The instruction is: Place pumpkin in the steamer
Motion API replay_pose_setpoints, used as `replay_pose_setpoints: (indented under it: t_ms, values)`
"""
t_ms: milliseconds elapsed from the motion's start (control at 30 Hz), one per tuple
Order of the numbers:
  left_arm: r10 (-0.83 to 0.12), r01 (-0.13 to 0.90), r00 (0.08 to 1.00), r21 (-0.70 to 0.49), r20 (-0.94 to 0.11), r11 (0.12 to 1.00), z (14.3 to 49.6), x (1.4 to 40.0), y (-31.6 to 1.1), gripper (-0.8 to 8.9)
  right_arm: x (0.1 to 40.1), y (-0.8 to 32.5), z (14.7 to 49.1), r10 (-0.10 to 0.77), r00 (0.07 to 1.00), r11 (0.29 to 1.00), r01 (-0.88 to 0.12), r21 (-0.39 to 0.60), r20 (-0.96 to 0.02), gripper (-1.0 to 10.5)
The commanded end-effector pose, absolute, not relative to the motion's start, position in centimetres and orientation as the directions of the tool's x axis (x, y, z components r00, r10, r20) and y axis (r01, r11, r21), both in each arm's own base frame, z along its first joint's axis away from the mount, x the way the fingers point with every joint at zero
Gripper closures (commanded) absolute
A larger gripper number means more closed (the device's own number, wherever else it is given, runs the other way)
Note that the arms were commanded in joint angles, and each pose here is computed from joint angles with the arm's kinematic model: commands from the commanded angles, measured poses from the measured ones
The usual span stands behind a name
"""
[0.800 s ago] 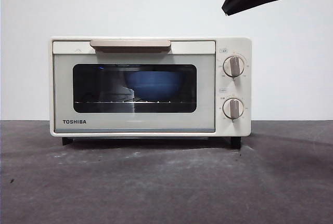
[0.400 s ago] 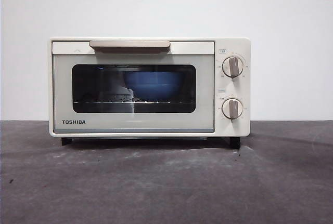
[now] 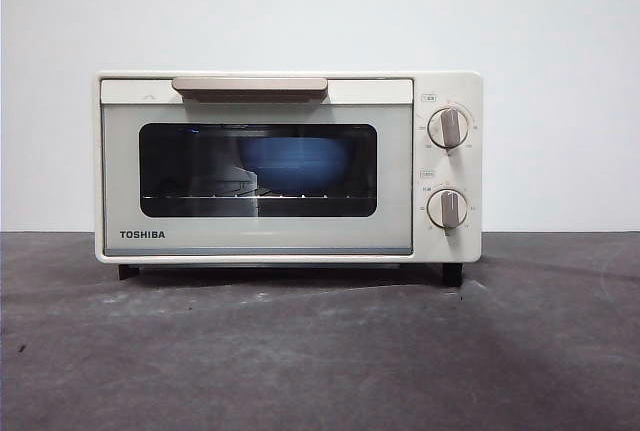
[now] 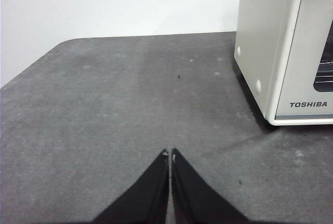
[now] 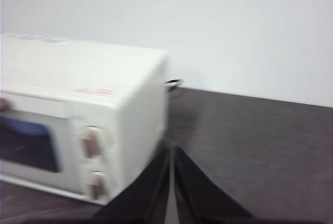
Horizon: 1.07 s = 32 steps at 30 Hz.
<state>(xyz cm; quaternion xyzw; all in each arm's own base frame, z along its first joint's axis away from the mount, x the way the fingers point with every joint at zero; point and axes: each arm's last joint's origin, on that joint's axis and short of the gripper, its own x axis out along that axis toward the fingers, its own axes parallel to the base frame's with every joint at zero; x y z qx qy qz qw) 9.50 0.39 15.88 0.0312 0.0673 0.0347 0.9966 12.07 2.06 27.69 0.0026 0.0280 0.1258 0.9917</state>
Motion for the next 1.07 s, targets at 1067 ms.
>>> replay_pose_setpoints:
  t_ms: [1067]
  values:
    - [0.073, -0.064, 0.987, 0.073, -0.14, 0.995, 15.3, 9.6, 0.4, 7.98, 9.6, 0.3, 15.0, 0.102, 0.981, 0.994, -0.095, 0.049, -0.166, 9.3]
